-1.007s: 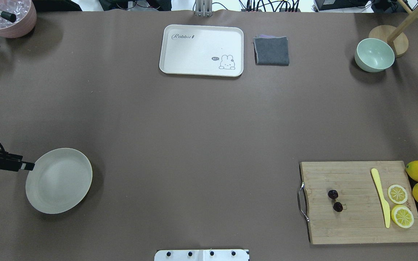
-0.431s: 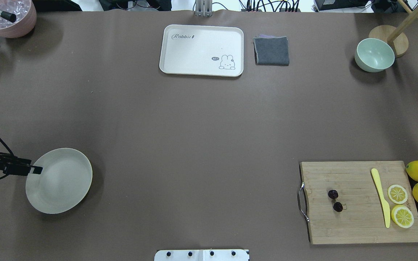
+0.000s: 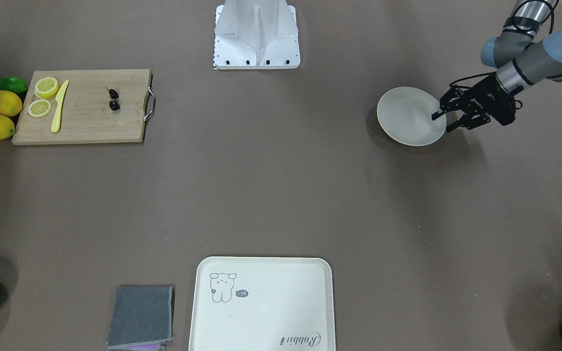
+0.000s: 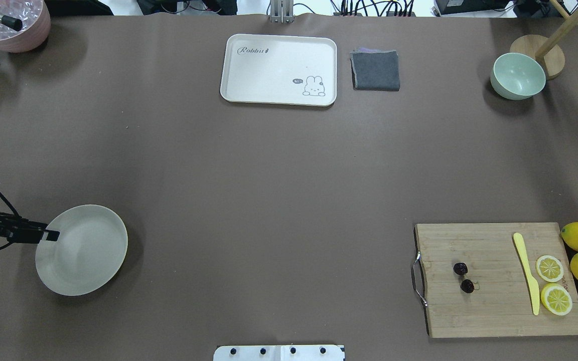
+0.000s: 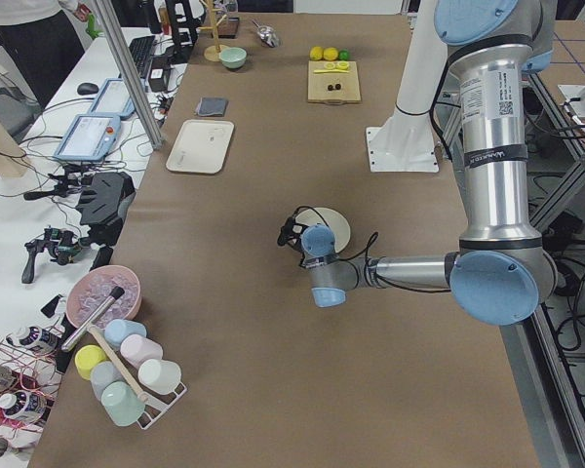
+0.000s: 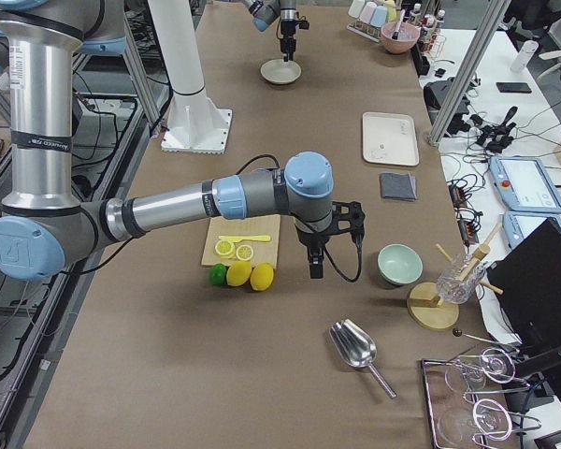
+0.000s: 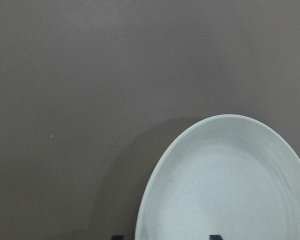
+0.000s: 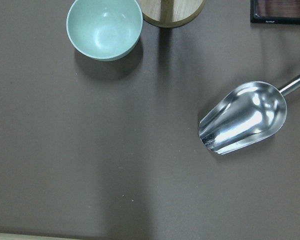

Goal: Place red cherry on plate
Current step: 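Close the left gripper on the white plate's rim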

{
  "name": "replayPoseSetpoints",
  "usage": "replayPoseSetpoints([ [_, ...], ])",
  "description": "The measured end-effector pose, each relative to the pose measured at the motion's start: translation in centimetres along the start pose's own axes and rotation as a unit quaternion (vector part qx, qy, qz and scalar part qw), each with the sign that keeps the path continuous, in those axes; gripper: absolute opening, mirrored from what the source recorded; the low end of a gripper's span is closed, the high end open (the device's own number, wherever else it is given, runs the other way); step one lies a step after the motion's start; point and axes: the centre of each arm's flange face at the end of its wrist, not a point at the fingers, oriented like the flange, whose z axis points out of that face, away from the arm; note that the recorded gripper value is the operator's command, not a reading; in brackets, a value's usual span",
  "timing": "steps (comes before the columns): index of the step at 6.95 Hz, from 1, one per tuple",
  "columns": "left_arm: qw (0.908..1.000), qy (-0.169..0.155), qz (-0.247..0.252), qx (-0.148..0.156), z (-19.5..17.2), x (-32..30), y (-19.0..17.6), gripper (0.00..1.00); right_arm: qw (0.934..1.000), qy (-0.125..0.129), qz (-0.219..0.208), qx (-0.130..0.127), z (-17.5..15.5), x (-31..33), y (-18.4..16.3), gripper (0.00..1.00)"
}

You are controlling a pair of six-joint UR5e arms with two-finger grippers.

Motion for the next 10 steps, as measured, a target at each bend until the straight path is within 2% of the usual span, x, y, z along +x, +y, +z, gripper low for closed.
replayPoseSetpoints([
  [1,1.0,-0.003,0.0,0.002,-0.1,-0.3,0.3,0.02,1.0,-0.001,0.0,0.0,0.0,0.0,0.0,0.99],
  [6,0.9995,-0.019,0.013,0.02,0.4,-1.3,2.7,0.0,1.0,-0.002,0.0,0.002,-0.2,0.0,0.0,0.99],
  [8,1.0,0.005,0.005,0.006,0.4,0.2,2.1,0.0,1.0,-0.002,0.0,0.002,-0.2,-0.1,0.0,0.99],
  [10,0.9985,0.04,-0.034,-0.016,-1.3,2.4,-0.2,0.0,1.0,-0.002,0.0,0.002,-0.3,-0.1,0.1,0.99],
])
